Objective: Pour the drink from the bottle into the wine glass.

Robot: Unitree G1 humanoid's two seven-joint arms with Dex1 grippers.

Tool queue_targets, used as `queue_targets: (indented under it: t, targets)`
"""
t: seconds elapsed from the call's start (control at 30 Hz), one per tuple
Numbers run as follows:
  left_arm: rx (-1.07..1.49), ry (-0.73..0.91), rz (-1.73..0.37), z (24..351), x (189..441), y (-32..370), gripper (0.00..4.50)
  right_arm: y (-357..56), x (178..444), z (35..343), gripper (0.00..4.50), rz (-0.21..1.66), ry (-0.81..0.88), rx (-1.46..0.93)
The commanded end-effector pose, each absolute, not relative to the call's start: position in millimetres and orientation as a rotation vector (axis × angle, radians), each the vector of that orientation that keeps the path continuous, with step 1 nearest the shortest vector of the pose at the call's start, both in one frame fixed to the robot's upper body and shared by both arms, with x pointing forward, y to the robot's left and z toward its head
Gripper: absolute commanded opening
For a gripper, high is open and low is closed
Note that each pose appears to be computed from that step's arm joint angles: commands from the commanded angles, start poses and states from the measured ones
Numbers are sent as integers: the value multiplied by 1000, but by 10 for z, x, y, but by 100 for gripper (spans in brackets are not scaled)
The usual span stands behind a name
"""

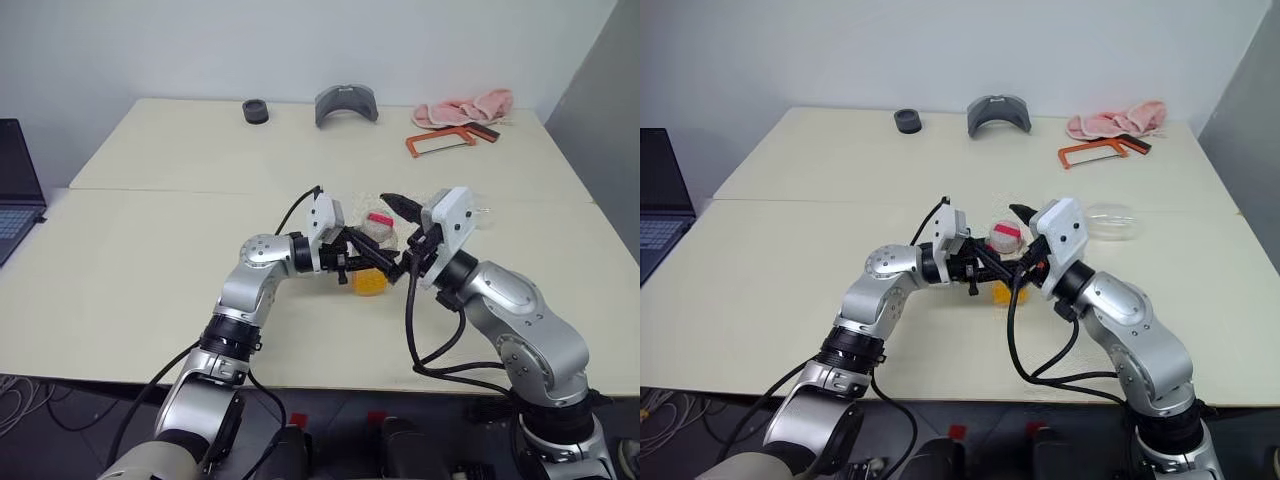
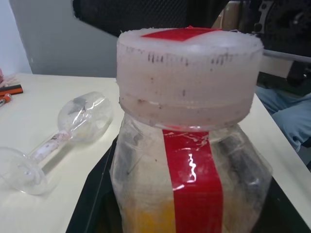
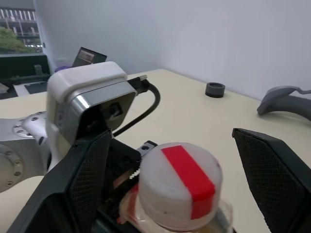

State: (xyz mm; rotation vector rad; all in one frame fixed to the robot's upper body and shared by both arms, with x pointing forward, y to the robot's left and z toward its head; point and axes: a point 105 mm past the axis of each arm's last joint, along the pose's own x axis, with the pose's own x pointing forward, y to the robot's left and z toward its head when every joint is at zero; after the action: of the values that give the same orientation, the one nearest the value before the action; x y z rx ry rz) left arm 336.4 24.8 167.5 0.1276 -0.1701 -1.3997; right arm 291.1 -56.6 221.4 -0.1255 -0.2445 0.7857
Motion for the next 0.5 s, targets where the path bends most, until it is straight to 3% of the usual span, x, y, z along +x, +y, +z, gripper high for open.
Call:
queue_targets:
  t: [0.03,0.13,0.23,0.4,0.5]
  targets:
    - [161,-245,-1411,1849,3357,225,179,-601,2891,2312,423,766,-290,-115]
    - [169,-244,-1410,1839,3357,235,179,-613,2908,2295,423,766,-275,-98]
    - [173,-245,-1408,1841,3360,240,179,-621,2919,2260,362,772,-253,-96]
    - [178,-247,-1406,1846,3365,250,179,-622,2912,2186,187,795,-215,-117]
    - [181,-249,-1406,1849,3365,252,178,-606,2886,2150,181,826,-199,-133]
